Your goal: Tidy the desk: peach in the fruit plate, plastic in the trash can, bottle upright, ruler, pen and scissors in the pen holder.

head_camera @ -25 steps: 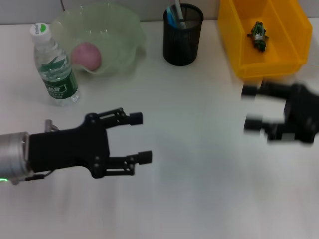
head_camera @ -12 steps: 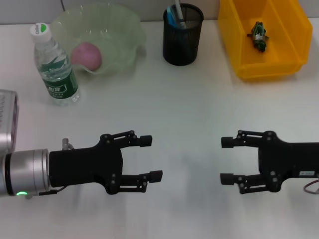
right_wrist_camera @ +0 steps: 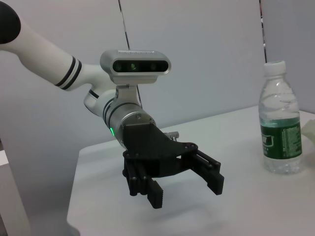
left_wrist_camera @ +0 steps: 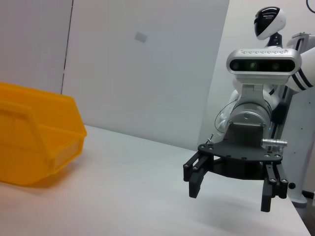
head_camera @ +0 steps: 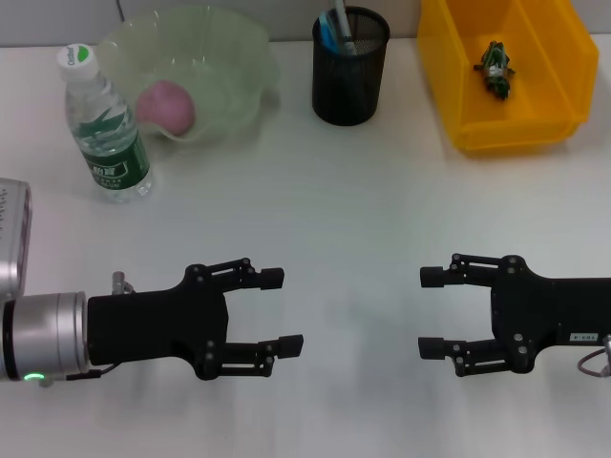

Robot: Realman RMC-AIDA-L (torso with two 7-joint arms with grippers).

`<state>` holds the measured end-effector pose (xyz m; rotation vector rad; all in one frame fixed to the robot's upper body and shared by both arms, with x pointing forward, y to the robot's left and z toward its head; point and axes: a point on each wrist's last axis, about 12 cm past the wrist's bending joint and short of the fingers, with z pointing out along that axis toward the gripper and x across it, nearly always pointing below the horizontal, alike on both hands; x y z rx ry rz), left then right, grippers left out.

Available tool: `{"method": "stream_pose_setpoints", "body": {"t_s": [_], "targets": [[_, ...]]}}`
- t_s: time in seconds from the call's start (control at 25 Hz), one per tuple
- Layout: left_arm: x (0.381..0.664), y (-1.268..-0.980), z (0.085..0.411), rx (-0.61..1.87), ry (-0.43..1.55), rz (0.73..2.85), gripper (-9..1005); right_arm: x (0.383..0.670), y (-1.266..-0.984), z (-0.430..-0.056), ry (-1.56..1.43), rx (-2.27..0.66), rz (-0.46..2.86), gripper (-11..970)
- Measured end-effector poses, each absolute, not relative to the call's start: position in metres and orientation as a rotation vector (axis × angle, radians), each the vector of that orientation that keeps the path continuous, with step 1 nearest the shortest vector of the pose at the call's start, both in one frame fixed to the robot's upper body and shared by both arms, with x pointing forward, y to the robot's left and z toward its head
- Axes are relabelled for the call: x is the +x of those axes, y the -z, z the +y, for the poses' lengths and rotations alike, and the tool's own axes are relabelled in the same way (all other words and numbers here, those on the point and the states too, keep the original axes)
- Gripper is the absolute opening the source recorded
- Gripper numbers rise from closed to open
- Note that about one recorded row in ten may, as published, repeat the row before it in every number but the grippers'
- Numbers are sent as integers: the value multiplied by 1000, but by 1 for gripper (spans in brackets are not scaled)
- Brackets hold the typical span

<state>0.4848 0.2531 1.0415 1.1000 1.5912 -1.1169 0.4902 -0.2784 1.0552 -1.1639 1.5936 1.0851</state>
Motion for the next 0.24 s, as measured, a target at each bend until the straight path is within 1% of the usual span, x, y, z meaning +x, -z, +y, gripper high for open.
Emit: {"method": "stream_pose_setpoints", "body": {"t_s": [0.24], "targets": [[483,-1041,254,1113,1127,1596,829,490,-1055,-278,-1087,-1167,1593,818]]}}
